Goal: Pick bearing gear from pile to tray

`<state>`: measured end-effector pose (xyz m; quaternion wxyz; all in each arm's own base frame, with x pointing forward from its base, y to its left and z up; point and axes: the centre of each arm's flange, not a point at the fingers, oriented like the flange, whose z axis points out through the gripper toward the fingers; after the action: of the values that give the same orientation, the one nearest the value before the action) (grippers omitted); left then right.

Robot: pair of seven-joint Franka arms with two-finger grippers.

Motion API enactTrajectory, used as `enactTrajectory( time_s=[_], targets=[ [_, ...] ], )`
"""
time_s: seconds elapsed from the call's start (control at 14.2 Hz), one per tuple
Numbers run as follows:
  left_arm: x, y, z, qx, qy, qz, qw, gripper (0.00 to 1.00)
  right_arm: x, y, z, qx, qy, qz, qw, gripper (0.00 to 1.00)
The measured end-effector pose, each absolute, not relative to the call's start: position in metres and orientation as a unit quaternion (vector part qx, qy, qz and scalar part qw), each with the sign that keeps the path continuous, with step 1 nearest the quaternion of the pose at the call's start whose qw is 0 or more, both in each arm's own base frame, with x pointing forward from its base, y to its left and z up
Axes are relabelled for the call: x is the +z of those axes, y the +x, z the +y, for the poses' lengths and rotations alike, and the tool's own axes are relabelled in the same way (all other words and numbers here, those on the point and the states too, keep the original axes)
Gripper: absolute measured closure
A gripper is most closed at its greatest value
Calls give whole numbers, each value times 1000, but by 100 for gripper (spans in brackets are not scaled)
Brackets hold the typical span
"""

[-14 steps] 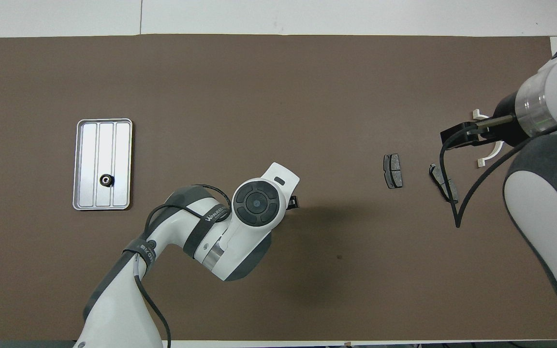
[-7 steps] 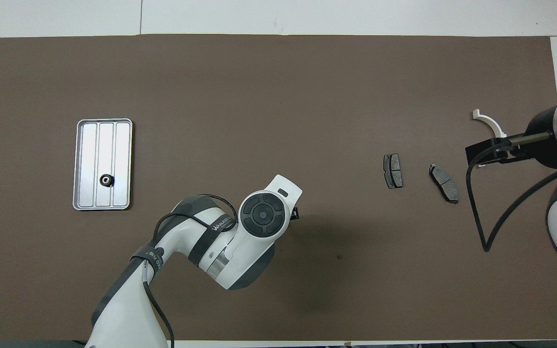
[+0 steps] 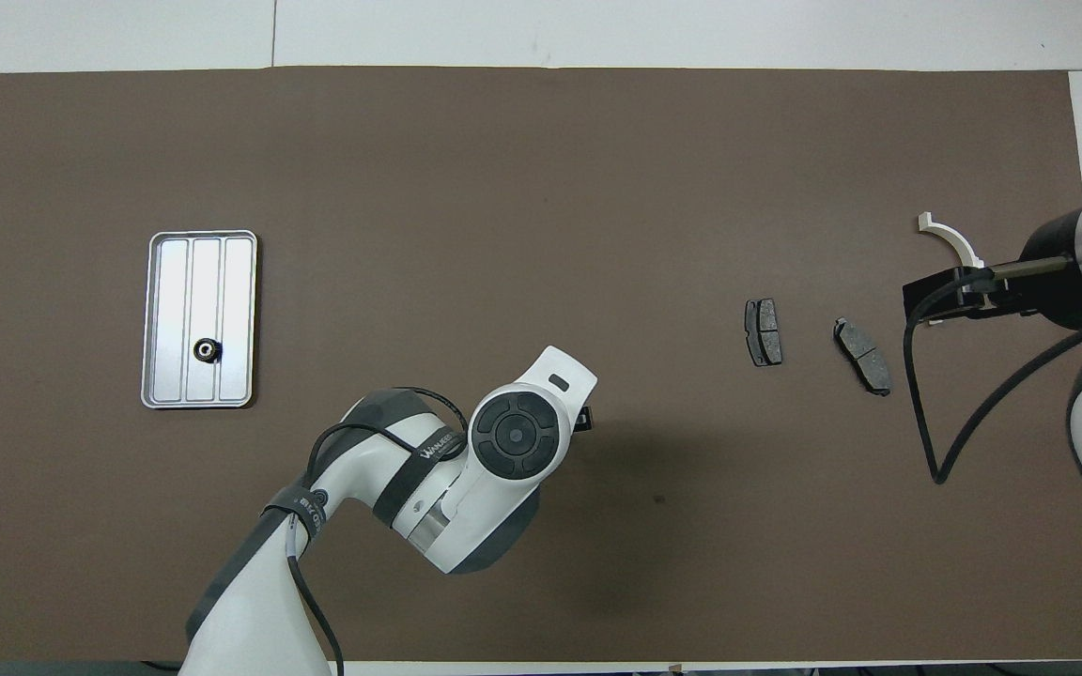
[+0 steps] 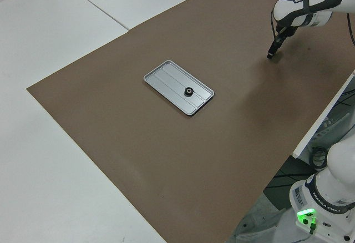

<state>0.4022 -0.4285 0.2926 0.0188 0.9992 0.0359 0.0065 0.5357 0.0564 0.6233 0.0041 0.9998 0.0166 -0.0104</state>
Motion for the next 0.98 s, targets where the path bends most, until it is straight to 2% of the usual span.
enactTrajectory(
  time_s=[0.35, 0.42, 0.7, 0.77, 0.84, 0.91, 0.98],
  targets=[
    [293, 400, -430, 7, 999, 35, 19, 0, 623, 536, 51, -11, 1000, 10, 3, 0],
    [293, 401, -429, 7, 999, 36, 18, 7, 623, 536, 49, -11, 1000, 9, 3, 0],
    [292, 405, -425, 7, 999, 41, 17, 10, 623, 537, 41, -11, 1000, 1, 3, 0],
    [291, 405, -424, 7, 999, 42, 16, 17, 623, 537, 42, -11, 1000, 2, 3, 0],
    [290, 405, -423, 6, 999, 43, 15, 30, 623, 537, 43, -11, 1000, 3, 3, 0],
    [290, 406, -422, 7, 999, 43, 15, 30, 623, 537, 42, -11, 1000, 2, 2, 0],
    [291, 406, -422, 7, 999, 44, 15, 34, 623, 537, 41, -10, 1000, 1, 2, 0]
  ],
)
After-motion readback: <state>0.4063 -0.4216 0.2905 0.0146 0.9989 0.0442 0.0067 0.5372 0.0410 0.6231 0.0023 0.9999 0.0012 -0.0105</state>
